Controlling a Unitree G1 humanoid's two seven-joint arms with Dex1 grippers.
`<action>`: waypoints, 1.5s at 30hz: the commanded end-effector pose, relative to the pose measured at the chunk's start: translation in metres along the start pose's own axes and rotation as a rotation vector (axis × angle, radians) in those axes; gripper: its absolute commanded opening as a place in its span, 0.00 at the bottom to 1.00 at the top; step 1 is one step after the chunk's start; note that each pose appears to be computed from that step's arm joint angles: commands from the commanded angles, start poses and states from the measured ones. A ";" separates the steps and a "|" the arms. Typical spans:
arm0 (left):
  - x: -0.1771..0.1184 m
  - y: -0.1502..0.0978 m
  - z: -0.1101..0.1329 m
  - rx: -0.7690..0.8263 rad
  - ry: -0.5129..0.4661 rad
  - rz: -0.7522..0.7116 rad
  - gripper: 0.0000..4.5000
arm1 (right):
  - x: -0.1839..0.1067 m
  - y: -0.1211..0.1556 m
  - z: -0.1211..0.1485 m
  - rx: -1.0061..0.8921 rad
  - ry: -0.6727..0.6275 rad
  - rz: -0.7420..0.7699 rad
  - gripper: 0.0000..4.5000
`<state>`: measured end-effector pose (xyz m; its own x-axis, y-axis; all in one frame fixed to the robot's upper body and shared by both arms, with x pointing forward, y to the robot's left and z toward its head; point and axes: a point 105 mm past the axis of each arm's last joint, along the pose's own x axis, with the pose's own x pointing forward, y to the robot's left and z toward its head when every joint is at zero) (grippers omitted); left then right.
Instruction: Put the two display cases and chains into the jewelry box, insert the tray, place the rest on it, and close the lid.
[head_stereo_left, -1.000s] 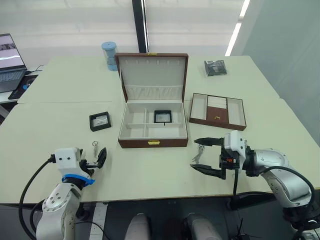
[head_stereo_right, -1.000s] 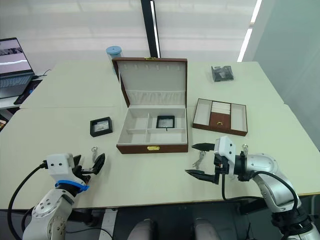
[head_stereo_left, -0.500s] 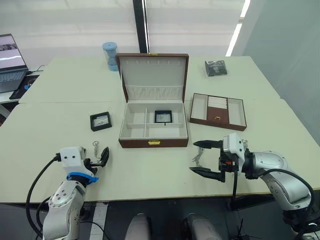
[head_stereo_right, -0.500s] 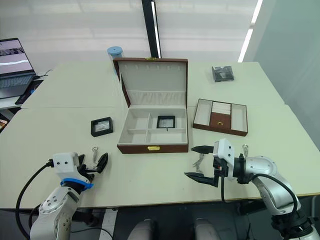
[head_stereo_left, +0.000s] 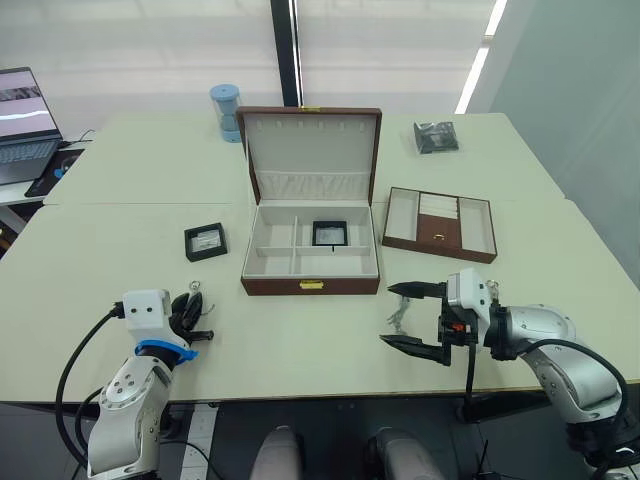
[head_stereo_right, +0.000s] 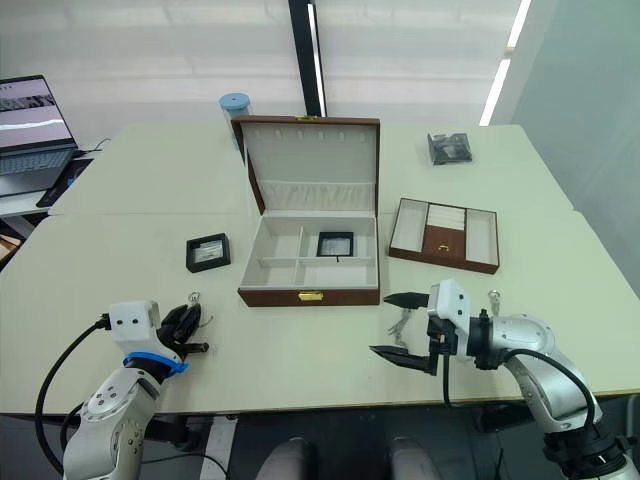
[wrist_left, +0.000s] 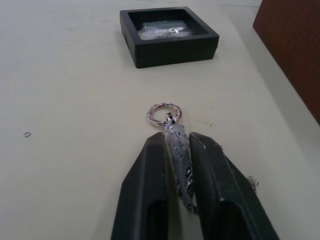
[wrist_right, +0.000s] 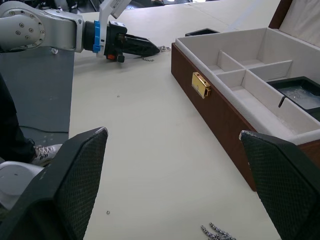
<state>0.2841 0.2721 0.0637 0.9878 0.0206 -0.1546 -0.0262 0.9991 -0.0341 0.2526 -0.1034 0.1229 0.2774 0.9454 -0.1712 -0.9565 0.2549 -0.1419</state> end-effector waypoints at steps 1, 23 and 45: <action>-0.001 -0.001 -0.015 -0.011 0.052 -0.008 0.00 | 0.001 0.002 0.006 -0.036 -0.018 0.003 1.00; -0.001 -0.034 0.077 -0.084 -0.266 -0.109 0.00 | -0.003 -0.017 0.017 -0.066 -0.065 -0.082 1.00; 0.046 -0.109 0.111 -0.046 -0.256 -0.256 0.00 | -0.014 -0.049 0.044 -0.036 -0.169 -0.343 1.00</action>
<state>0.3477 0.1743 0.1620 0.9744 -0.2079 0.0861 0.2162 0.9710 -0.1021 0.2940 -0.1203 0.1613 0.5585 0.8295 0.0083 -0.8170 0.5518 -0.1676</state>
